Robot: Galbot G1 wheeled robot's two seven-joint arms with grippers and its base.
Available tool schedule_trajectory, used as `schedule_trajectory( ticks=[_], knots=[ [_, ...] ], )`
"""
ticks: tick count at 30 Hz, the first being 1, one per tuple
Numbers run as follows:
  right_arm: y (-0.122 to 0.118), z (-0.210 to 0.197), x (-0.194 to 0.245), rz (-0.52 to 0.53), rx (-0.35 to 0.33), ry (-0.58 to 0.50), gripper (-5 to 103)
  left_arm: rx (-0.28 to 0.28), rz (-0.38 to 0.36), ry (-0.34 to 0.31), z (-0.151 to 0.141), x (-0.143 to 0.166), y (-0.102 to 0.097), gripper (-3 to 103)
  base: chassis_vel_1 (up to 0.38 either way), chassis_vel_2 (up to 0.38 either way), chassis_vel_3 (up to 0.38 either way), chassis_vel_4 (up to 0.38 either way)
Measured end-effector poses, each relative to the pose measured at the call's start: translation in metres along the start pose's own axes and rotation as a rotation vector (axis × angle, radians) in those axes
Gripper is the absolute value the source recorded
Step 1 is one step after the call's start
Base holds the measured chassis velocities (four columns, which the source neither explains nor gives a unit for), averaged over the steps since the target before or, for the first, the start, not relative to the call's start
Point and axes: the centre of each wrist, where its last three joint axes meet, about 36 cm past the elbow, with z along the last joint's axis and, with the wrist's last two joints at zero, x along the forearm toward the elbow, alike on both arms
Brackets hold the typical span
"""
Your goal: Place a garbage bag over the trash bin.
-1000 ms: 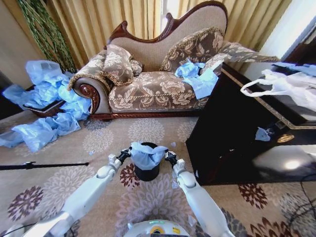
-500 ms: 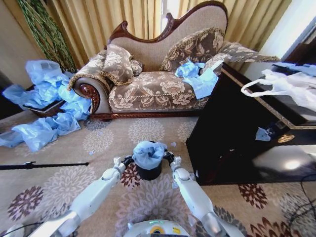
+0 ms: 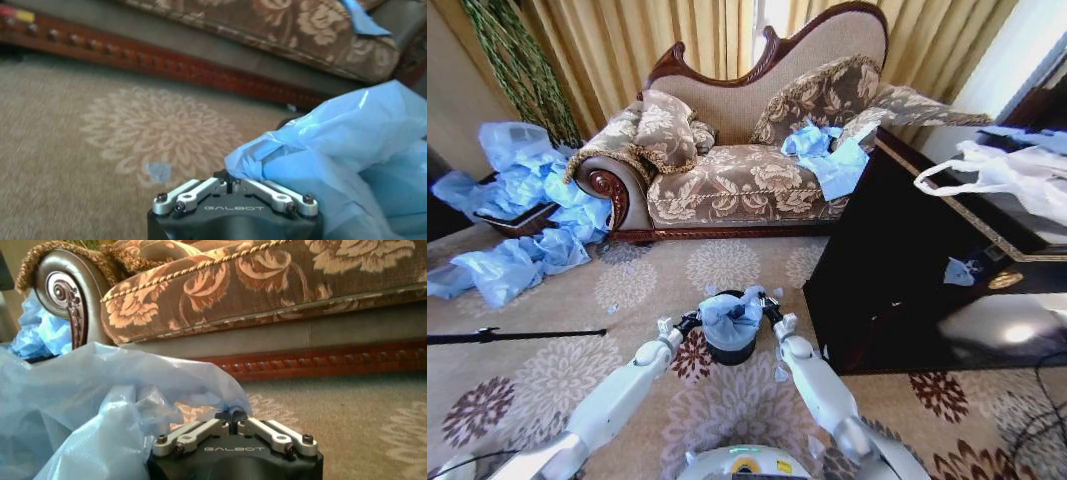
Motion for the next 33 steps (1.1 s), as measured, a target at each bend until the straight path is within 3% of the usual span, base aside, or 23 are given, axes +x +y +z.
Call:
schedule_trajectory(
  ticks=[5,8,10,13,18,33],
  knots=[
    [0.002,0.002,-0.009,0.007,-0.028,0.046,0,0.057,-0.042,0.023,0.01,-0.008,0.003,0,0.0,0.0,0.0,0.0],
    [0.0,0.002,-0.013,0.025,-0.022,0.147,0,0.097,-0.076,0.073,0.024,-0.009,0.001,0,0.0,0.0,0.0,0.0],
    [0.0,0.002,-0.012,0.029,-0.02,0.163,0,0.099,-0.077,0.082,0.026,-0.009,0.001,0,0.0,0.0,0.0,0.0],
    [-0.005,0.007,-0.008,0.038,-0.004,0.229,0,0.09,-0.077,0.133,0.041,-0.001,-0.002,0,0.0,0.0,0.0,0.0],
    [-0.007,0.017,0.003,0.035,0.009,0.269,0,0.081,-0.067,0.161,0.049,0.008,-0.005,0,0.0,0.0,0.0,0.0],
    [-0.008,0.052,0.041,0.011,0.011,0.289,0,0.014,-0.007,0.228,0.078,0.038,-0.003,0,0.0,0.0,0.0,0.0]
  ],
)
